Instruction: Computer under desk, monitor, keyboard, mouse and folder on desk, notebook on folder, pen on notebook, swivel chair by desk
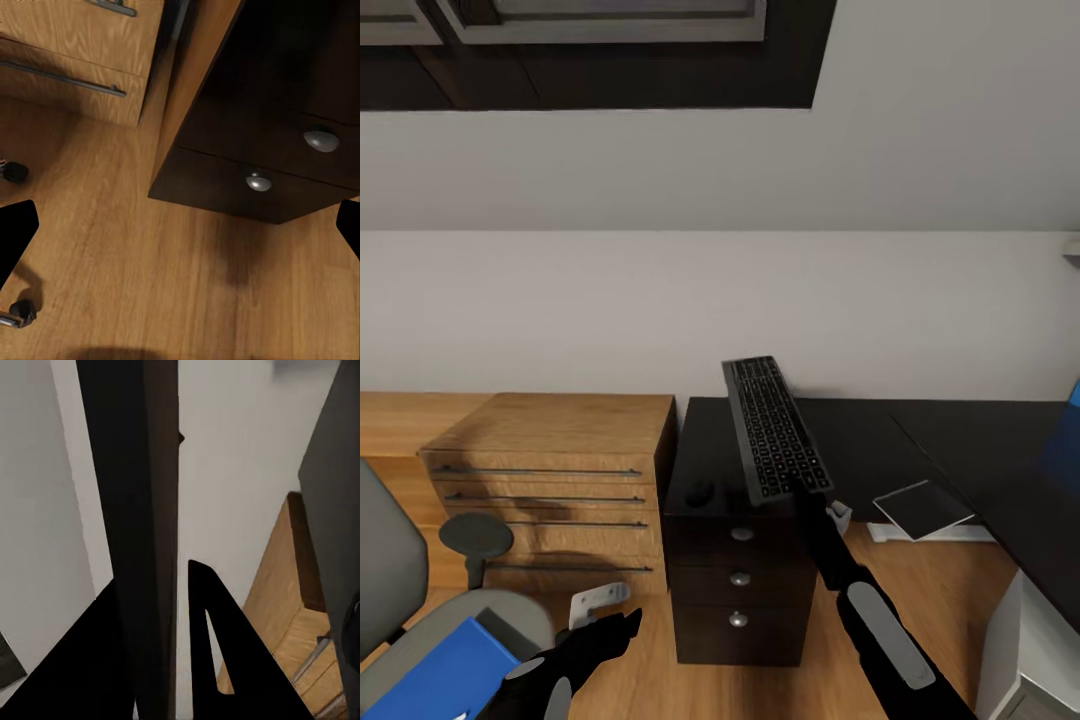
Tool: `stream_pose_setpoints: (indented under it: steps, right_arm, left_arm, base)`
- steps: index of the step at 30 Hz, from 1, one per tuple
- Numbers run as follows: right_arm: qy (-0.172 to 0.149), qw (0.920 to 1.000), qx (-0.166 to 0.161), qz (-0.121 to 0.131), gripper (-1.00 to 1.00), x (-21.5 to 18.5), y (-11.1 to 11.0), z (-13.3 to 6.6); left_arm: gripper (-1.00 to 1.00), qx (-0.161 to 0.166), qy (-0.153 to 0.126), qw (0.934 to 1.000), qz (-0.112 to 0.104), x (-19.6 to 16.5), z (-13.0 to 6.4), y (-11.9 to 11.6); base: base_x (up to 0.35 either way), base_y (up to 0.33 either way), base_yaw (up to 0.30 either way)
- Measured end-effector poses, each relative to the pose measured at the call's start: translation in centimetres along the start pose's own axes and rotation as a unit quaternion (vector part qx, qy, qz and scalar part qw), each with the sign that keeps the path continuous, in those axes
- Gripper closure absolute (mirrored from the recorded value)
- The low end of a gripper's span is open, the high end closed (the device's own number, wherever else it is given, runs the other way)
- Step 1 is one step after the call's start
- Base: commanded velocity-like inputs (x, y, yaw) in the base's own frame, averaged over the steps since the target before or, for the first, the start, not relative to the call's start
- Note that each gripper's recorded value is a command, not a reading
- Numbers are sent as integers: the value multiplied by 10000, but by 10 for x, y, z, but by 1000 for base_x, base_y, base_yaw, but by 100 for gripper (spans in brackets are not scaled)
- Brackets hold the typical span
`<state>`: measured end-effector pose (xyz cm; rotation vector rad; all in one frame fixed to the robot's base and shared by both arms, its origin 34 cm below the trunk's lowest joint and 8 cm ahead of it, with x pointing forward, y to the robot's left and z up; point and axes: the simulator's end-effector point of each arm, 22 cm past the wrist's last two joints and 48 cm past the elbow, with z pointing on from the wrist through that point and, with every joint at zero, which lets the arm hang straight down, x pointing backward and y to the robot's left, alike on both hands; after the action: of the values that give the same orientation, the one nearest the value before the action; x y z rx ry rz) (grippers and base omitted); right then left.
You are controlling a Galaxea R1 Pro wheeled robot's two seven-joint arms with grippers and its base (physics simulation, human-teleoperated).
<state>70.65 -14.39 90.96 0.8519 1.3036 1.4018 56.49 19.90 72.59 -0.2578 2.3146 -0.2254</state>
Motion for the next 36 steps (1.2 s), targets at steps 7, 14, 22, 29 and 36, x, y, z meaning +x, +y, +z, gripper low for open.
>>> stream_pose_setpoints:
  steps: [7, 14, 22, 29, 36]
  right_arm:
    - [35, 9990, -445, -64, 100, -1, 64, -41]
    - [42, 9994, -339, -67, 100, -2, 76, -44]
    - [21, 9995, -297, -38, 100, -5, 86, -43]
    - [11, 9997, -232, -34, 100, -7, 94, -40]
    - [9, 9998, -212, -42, 100, -9, 105, -39]
  left_arm:
    - [-100, 0, -3, 10000, -1, -9, -8, -3]
    - [-100, -1, -2, 10000, -1, -18, -15, -6]
    - [-100, 0, -2, 10000, -1, -27, -24, -9]
    - [-100, -69, 205, 9998, 44, -16, -25, -9]
    - [-100, -215, 1050, 9942, 59, 60, -11, 4]
  base:
    - [0, 0, 0]
    - [0, 0, 0]
    - [0, 0, 0]
    - [-40, 0, -47]
    - [-298, 0, -139]
